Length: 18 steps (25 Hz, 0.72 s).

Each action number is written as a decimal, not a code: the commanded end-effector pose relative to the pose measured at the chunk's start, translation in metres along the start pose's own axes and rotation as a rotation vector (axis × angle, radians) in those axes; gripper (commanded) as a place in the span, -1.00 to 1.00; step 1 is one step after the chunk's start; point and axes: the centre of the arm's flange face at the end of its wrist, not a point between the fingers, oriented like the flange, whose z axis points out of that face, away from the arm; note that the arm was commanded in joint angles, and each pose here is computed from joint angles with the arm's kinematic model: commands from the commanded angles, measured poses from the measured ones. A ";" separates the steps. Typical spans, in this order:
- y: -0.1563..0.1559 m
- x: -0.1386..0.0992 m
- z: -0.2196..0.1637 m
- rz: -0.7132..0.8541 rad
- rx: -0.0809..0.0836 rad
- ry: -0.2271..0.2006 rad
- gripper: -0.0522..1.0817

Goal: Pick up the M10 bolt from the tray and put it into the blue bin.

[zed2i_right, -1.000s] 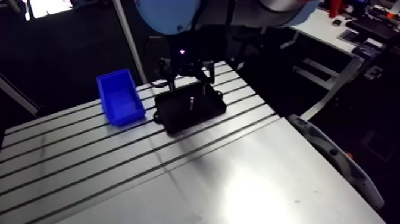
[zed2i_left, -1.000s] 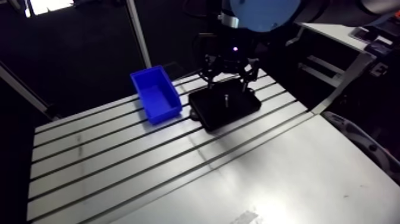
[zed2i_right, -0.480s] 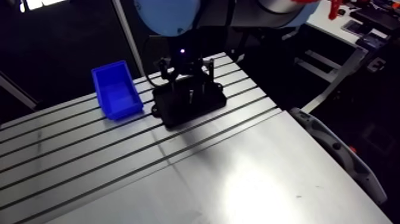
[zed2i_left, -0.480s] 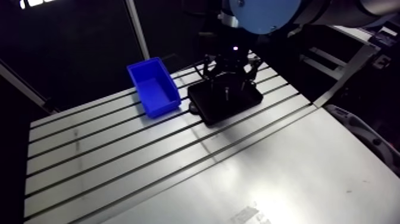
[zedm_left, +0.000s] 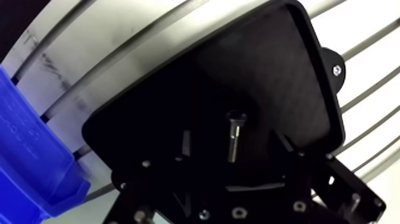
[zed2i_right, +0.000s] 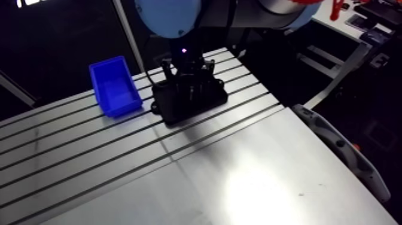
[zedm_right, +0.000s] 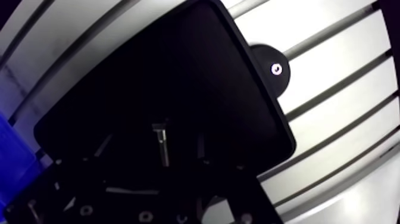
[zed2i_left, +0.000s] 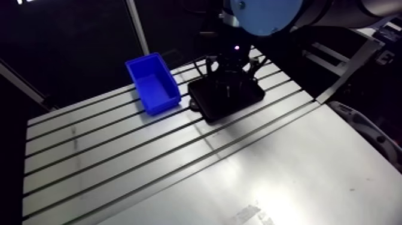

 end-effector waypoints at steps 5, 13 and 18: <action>-0.001 0.000 0.004 -0.003 -0.001 -0.007 -0.28; -0.001 -0.001 0.009 -0.003 -0.001 -0.015 -0.13; -0.001 -0.002 0.010 -0.003 -0.002 -0.018 -0.06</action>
